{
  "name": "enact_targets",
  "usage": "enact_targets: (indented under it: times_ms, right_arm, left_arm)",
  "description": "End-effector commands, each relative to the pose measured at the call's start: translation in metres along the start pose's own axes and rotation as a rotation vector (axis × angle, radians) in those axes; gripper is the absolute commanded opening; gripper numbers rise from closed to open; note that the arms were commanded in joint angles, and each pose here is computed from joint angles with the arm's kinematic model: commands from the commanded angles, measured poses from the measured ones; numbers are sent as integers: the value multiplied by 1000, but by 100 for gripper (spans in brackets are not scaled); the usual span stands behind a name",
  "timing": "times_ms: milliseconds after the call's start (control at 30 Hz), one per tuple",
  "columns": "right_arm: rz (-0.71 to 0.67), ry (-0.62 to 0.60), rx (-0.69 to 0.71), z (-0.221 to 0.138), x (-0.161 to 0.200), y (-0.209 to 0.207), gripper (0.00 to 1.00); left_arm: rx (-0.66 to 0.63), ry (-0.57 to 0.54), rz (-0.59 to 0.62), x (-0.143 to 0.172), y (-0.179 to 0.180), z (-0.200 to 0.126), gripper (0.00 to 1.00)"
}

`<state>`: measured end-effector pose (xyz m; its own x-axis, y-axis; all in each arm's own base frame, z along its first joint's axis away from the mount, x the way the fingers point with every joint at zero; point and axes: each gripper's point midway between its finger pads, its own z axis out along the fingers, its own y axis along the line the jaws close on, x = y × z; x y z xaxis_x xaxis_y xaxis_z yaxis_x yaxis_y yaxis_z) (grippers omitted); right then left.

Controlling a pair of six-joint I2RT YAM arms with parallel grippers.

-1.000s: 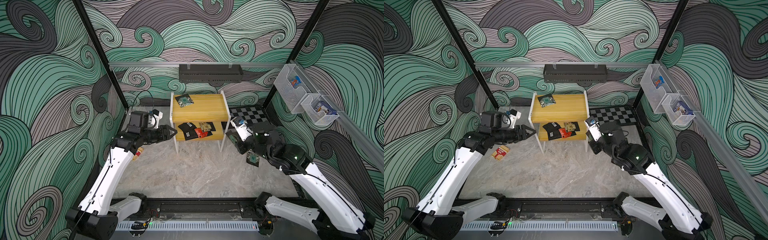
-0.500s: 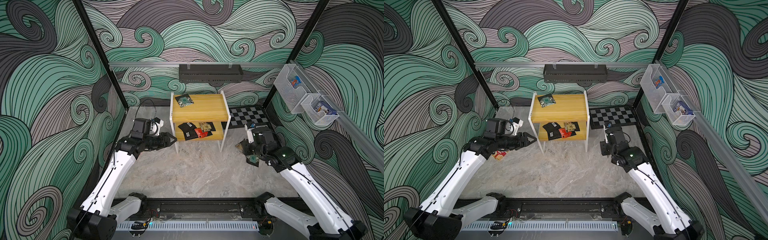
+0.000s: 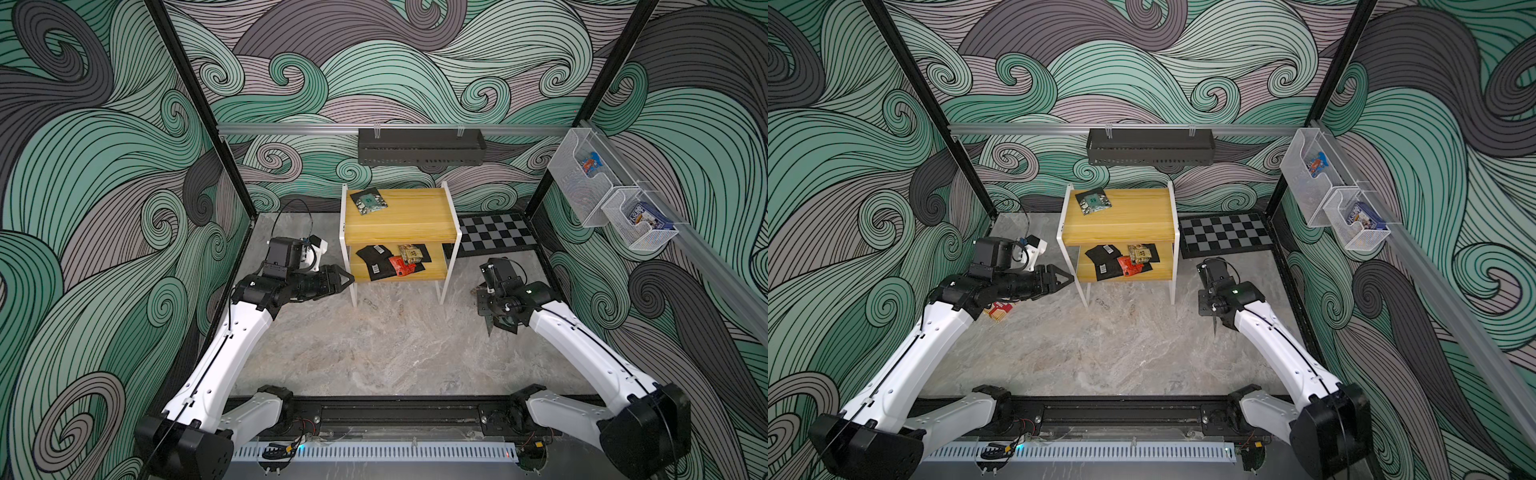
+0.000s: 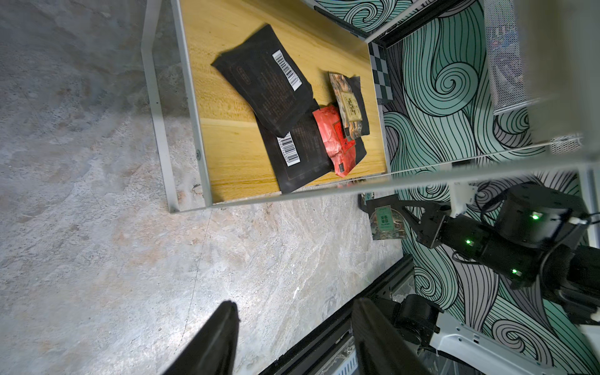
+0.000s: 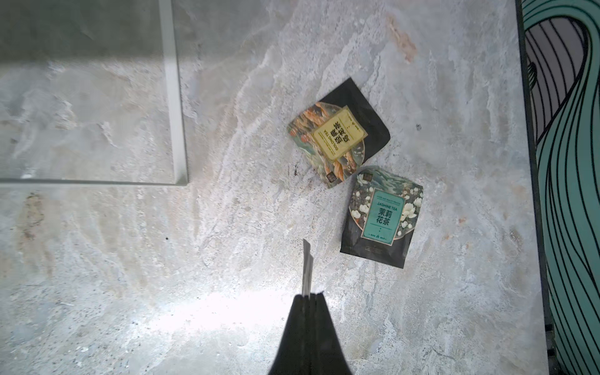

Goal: Remove the tea bags from the shelf
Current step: Place the tea bag at the center of the board.

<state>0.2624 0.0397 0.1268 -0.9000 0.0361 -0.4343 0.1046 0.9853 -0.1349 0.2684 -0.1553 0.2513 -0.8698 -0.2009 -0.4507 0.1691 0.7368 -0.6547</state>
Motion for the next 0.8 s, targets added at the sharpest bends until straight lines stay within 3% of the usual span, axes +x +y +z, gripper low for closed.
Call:
enact_targets:
  times_ms: [0,400,767]
  right_arm:
    - [29,11,28,9,2,-3,0]
    - [20,121,72,46,25,6,0]
    - [82,205,-79,64,36,44,0]
  left_arm:
    - [6,-20,16,-1,-1,-3,60]
    - [5,-19,15,-2,0,0,60]
    - [0,-16,17,-2,1,1,59]
